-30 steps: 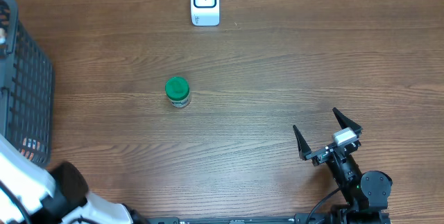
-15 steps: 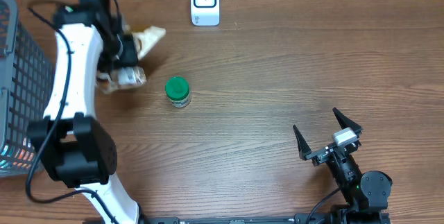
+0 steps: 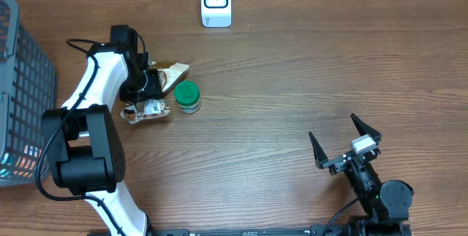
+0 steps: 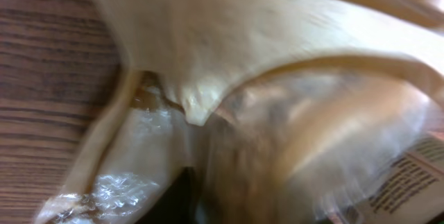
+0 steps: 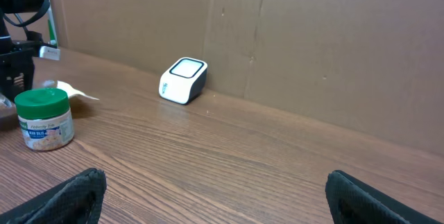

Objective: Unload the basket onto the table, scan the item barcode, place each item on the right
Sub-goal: 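Lift the snack bag out and place it beside the jar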

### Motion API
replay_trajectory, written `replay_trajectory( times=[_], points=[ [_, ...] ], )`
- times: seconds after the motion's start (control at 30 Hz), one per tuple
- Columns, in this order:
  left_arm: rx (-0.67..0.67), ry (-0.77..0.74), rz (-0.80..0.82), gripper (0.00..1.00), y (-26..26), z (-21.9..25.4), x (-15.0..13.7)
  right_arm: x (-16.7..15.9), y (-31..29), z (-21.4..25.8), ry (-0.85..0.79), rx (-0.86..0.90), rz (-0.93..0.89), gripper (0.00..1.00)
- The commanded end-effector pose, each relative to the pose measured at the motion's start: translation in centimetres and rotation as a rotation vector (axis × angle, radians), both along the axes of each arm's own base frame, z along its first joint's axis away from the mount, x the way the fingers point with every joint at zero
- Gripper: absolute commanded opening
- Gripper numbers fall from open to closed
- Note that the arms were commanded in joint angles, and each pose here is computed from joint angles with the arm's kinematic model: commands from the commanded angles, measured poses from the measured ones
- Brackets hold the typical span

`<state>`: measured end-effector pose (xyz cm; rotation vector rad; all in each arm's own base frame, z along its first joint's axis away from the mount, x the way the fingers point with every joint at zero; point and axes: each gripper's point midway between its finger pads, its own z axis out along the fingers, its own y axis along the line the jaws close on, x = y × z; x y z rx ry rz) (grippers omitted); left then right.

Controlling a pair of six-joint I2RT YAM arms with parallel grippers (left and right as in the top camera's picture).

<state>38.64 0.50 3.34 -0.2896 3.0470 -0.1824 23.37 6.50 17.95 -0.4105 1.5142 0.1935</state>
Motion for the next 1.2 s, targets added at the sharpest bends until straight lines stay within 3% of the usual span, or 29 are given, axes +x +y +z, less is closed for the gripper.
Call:
replay_trajectory(
  times=[0.0,0.1,0.27,0.67,0.93,1.17],
  points=[
    [-0.016,-0.012,-0.005,0.50,-0.6,0.4,0.1,0.0,0.0,-0.3,0.004,0.004,0.002,1.00],
    [-0.016,-0.013,-0.009,0.61,-0.8,0.4,0.1,0.0,0.0,-0.3,0.005,0.004,0.002,1.00],
    [-0.013,-0.045,-0.009,0.64,-0.7,1.9,1.2,0.0,0.0,-0.3,0.004,0.004,0.002,1.00],
    [0.000,-0.240,-0.020,0.66,-0.4,14.9,5.8,0.0,0.0,-0.3,0.004,0.004,0.002,1.00],
    [0.028,-0.393,-0.069,0.69,-0.3,23.7,6.1,0.0,0.0,-0.3,0.004,0.004,0.002,1.00],
    [0.065,-0.522,-0.026,0.80,2.1,30.1,5.0,0.0,0.0,-0.3,0.004,0.004,0.002,1.00]
  ],
)
